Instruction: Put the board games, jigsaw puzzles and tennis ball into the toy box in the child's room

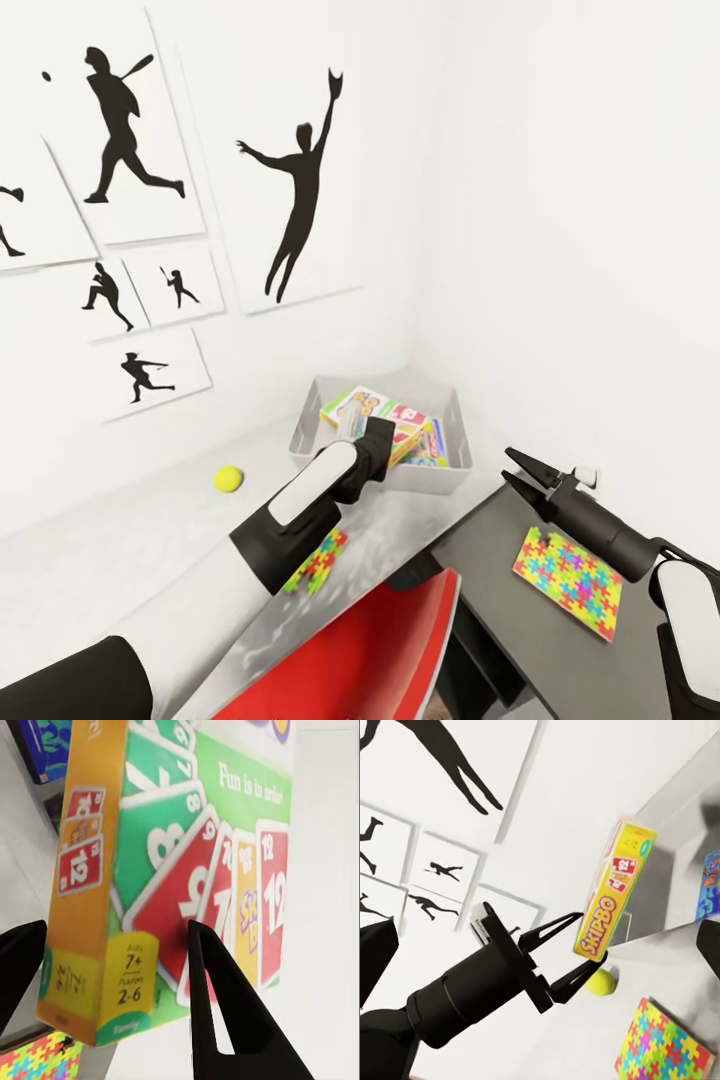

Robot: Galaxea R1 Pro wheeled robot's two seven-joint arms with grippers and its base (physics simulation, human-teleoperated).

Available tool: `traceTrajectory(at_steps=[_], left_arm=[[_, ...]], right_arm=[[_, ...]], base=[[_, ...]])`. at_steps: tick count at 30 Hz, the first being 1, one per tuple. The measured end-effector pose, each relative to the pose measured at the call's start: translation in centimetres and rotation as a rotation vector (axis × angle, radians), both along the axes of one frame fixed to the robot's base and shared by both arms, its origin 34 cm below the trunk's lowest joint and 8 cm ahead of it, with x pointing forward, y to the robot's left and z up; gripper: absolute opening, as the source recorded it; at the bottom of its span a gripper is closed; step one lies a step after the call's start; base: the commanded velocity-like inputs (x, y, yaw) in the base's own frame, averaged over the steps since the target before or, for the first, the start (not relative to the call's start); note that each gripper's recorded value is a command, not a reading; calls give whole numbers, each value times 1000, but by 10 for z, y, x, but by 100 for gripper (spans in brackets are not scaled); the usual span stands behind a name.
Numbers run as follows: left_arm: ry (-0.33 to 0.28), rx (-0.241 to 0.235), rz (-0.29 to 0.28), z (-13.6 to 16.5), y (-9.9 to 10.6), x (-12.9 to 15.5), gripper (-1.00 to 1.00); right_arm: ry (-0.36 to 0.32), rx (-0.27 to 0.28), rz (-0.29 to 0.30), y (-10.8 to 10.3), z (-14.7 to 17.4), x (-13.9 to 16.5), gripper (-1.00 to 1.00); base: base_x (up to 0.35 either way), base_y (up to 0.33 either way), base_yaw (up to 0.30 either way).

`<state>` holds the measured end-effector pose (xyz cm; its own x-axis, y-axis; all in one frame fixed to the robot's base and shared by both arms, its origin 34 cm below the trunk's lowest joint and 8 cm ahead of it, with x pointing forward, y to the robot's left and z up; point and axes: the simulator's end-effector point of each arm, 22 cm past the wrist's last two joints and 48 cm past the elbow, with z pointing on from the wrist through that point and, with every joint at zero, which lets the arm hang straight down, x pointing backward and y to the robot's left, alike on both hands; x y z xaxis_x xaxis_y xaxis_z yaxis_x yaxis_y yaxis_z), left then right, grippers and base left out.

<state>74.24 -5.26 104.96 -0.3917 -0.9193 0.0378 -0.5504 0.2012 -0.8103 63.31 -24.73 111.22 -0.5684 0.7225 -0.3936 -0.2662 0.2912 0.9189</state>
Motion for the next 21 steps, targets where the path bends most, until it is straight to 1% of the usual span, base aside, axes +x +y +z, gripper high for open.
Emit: traceTrajectory(at_steps=[5, 7, 10, 12, 16, 18, 21], left_arm=[[-13, -13, -9, 6, -4, 0, -100], [-46, -33, -24, 22, -10, 0, -100], [-75, -60, -34, 38, -16, -1, -100], [-86, -67, -37, 44, -18, -1, -100], [-108, -69, -38, 55, -18, 3, -100], [-132, -65, -38, 68, -17, 11, -100], [-133, -53, -29, 70, -14, 19, -100]], right_arm=[[6, 0, 2, 1, -3, 1, 100], [5, -1, 1, 1, -3, 1, 100], [5, -1, 1, 1, -3, 1, 100], [6, -1, 1, 1, -3, 1, 100], [6, -1, 1, 1, -3, 1, 100], [6, -2, 0, 1, -3, 1, 100], [6, -2, 0, 1, -3, 1, 100]], base=[[0, 0, 39], [0, 0, 7], [0, 0, 3], [0, 0, 1], [0, 0, 0], [0, 0, 0], [0, 0, 0]])
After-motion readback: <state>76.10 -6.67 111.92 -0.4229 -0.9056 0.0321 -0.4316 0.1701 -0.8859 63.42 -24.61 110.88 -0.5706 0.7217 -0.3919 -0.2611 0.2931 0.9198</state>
